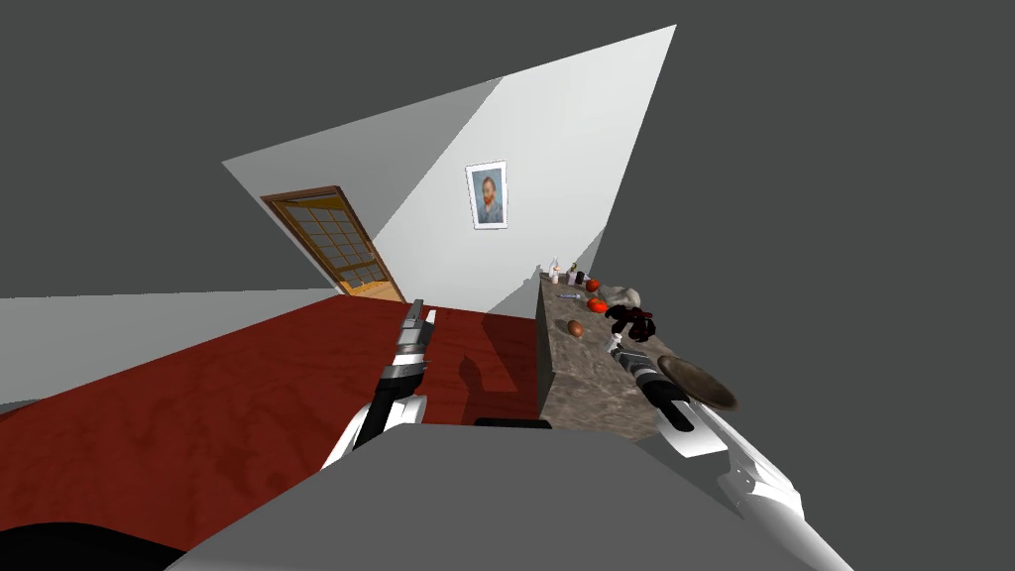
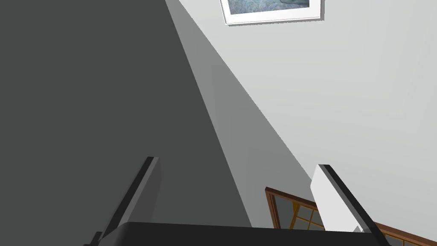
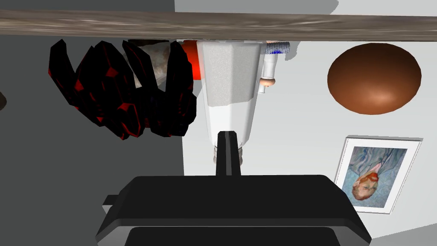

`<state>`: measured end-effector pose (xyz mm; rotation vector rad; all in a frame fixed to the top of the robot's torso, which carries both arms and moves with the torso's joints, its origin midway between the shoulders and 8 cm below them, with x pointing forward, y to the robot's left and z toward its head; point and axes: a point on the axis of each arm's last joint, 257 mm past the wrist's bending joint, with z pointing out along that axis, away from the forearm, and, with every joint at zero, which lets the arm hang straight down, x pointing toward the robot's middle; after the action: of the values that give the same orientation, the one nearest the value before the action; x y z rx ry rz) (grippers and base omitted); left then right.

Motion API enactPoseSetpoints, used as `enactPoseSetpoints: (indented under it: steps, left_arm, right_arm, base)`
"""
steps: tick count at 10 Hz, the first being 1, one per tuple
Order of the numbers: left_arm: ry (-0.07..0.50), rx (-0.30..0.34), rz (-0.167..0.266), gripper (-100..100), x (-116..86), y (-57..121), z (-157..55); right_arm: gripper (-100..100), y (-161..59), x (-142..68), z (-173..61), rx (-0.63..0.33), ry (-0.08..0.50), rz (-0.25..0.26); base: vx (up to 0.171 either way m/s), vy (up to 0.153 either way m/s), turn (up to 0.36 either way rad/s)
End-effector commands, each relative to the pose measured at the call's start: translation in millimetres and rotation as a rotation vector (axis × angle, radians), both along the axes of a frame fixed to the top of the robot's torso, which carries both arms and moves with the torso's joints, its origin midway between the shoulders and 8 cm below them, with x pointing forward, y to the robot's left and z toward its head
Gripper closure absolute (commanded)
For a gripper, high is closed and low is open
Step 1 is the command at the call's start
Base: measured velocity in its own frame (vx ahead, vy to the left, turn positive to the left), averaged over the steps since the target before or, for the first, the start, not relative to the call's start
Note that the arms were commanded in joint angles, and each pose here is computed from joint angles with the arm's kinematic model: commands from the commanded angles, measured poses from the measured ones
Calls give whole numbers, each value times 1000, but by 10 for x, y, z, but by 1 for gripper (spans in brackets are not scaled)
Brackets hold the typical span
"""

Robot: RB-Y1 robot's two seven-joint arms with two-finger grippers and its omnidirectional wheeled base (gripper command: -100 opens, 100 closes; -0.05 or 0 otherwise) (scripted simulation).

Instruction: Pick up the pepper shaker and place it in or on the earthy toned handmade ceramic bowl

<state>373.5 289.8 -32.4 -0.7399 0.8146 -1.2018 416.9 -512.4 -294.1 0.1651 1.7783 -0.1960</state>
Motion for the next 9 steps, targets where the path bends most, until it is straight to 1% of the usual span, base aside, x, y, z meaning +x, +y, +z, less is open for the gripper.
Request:
enactPoseSetpoints:
  steps: [1,2,3,4,5,7,9]
  left_arm:
    - [0,0,0,0,0,0,0]
    - [0,0,0,0,0,0,0]
    - [0,0,0,0,0,0,0]
    - [0,0,0,0,0,0,0]
    - [0,0,0,0,0,-1,1]
    - [0,0,0,0,1,-1,2]
    - [0,0,0,0,1,-1,1]
  right_arm:
    - [100,0,0,0,0,0,0]
    - [100,0,0,0,0,0,0]
    - [0,0,0,0,0,0,0]
    - [-100,39,71,39,7,-16,0]
    - [-100,57,103,57,11,-24,0]
    - [-100,122,217,125,23,-52,0]
    - [-100,173,299,175,32,-72,0]
  base:
    - [0,0,0]
    - [0,0,0]
    - [0,0,0]
    - [-110,13,29]
    - [-180,13,28]
    - [-241,-31,32]
    - [-189,-13,17]
